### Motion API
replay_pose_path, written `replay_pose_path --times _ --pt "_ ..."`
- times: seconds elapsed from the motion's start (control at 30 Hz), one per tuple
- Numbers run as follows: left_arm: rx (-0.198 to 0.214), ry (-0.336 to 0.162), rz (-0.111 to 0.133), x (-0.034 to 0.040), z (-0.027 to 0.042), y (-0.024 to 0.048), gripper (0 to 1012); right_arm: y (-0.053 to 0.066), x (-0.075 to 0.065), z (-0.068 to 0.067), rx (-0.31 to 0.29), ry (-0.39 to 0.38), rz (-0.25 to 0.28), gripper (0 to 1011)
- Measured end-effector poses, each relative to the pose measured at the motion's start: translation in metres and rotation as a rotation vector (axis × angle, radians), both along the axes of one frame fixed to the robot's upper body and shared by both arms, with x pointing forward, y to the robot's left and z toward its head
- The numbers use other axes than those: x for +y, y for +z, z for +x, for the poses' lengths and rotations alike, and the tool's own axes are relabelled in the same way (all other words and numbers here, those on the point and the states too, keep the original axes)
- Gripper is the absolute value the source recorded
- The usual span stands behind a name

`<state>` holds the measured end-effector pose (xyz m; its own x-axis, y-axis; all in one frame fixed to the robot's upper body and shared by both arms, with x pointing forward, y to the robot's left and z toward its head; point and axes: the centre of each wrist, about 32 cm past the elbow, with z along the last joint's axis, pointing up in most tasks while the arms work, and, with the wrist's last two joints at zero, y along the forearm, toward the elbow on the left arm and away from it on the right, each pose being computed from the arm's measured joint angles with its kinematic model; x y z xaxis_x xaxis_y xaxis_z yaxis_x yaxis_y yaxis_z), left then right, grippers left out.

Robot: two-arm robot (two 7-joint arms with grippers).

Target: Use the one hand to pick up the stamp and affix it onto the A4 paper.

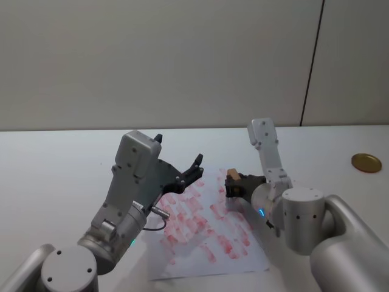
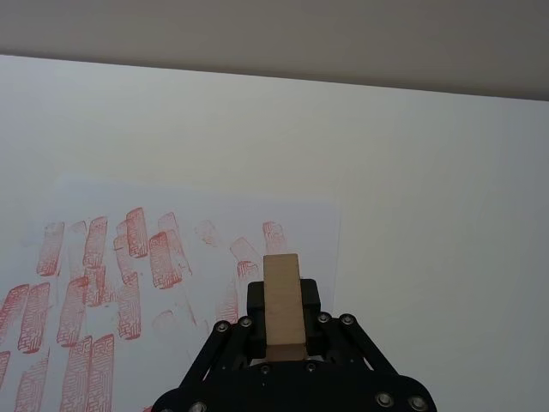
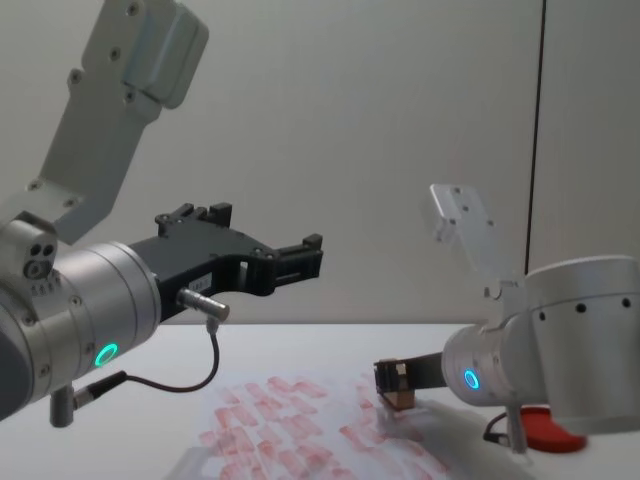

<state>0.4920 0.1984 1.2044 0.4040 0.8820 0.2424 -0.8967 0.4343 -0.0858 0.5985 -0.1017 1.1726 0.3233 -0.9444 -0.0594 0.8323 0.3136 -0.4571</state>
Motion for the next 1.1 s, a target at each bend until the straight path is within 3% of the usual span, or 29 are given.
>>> replay_pose_path --times 0.47,0.7,0.9,1.1 --pt "0.0 0.0 0.0 0.0 0.0 0.0 993 0.01 -0.006 -0.012 -0.065 0.004 0.021 220" --pt "0.0 0.0 0.0 0.0 0.0 0.0 993 0.024 -0.01 -0.024 -0.163 0.008 0.036 220" --pt "0.0 0.0 0.0 0.0 0.0 0.0 993 0.037 -0.019 -0.041 -0.264 -0.013 0.038 220" --pt "0.0 0.0 0.0 0.0 0.0 0.0 993 0.045 -0.03 -0.058 -0.315 -0.056 0.033 220"
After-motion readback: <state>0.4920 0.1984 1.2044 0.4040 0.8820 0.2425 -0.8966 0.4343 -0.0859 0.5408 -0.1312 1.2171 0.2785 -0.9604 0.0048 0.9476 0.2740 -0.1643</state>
